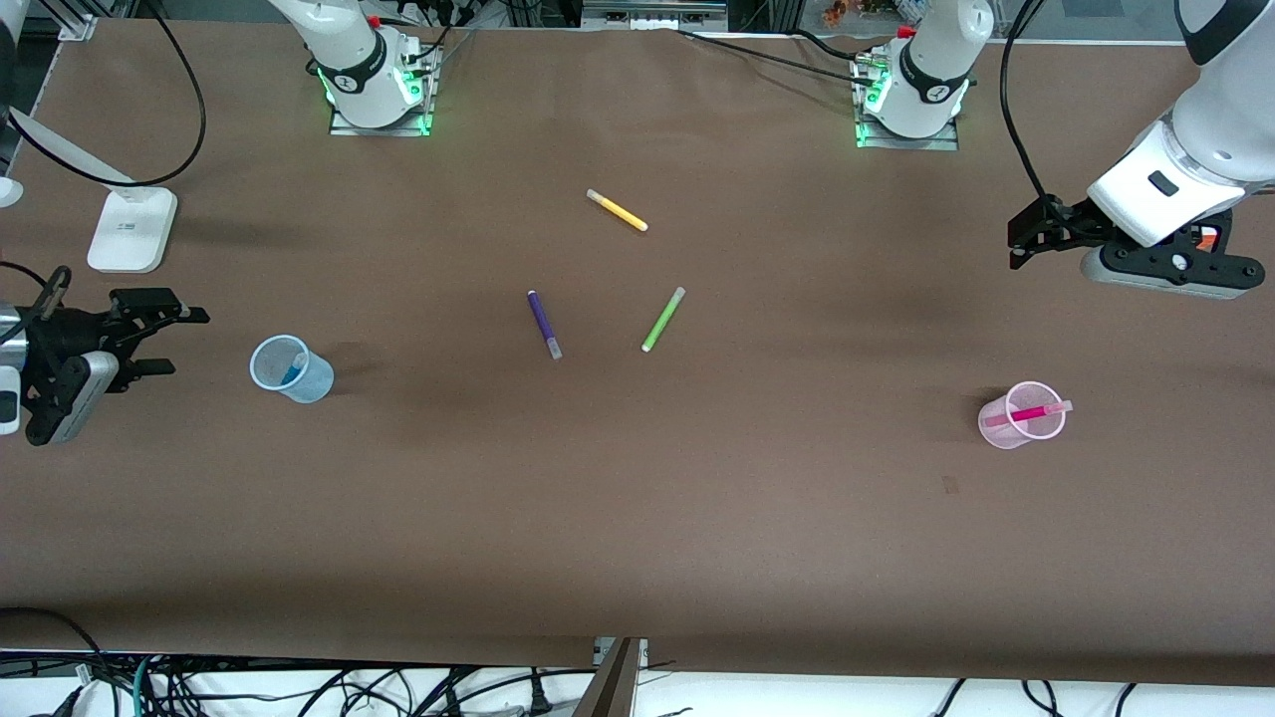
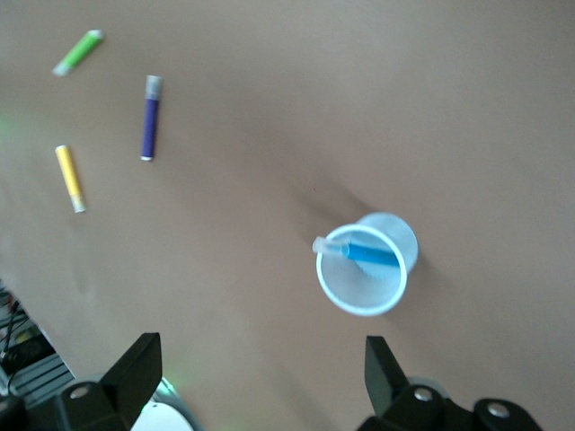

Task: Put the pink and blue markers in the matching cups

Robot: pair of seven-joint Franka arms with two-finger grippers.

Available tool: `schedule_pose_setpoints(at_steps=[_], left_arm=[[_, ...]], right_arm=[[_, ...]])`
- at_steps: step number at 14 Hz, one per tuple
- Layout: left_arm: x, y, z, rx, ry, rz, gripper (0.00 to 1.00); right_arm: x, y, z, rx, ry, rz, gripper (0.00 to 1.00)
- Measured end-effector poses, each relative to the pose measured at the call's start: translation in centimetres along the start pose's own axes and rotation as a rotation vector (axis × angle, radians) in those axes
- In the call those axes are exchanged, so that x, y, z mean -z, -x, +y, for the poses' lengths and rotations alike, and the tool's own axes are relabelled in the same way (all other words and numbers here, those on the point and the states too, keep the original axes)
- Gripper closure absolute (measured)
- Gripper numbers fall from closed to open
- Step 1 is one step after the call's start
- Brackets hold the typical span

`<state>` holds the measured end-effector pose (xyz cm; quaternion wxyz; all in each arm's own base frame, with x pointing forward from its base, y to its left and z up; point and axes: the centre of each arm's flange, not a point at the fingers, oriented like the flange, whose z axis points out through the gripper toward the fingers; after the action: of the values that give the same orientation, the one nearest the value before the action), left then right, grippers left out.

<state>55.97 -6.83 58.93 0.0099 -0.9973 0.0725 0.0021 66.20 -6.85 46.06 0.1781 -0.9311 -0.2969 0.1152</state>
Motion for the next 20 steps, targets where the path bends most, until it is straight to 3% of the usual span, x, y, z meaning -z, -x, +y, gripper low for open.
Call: schedule_pose_setpoints(at_steps=[5, 8, 16, 20], left_arm=[[-0.4, 0.9, -1.8, 0.037, 0.043, 0.036, 0.00], [-0.2, 1.2, -1.8, 0.035, 0.042, 0.040, 0.00], [-0.2, 1.3, -1.8, 0.020, 0.041, 0.040, 0.00], [-0.2, 1.3, -1.8, 0.017, 0.041, 0.040, 0.00]], right_arm=[[2.5, -0.9, -8.8, -0.428, 0.169, -0.061, 0.00], [3.0, 0.3, -13.3, -0.594, 0.227, -0.049, 0.00], [9.3, 8.7, -19.9, -0.618, 0.323, 0.100, 0.00], [9.1, 9.7, -20.3, -0.630, 0.319, 0.081, 0.00]])
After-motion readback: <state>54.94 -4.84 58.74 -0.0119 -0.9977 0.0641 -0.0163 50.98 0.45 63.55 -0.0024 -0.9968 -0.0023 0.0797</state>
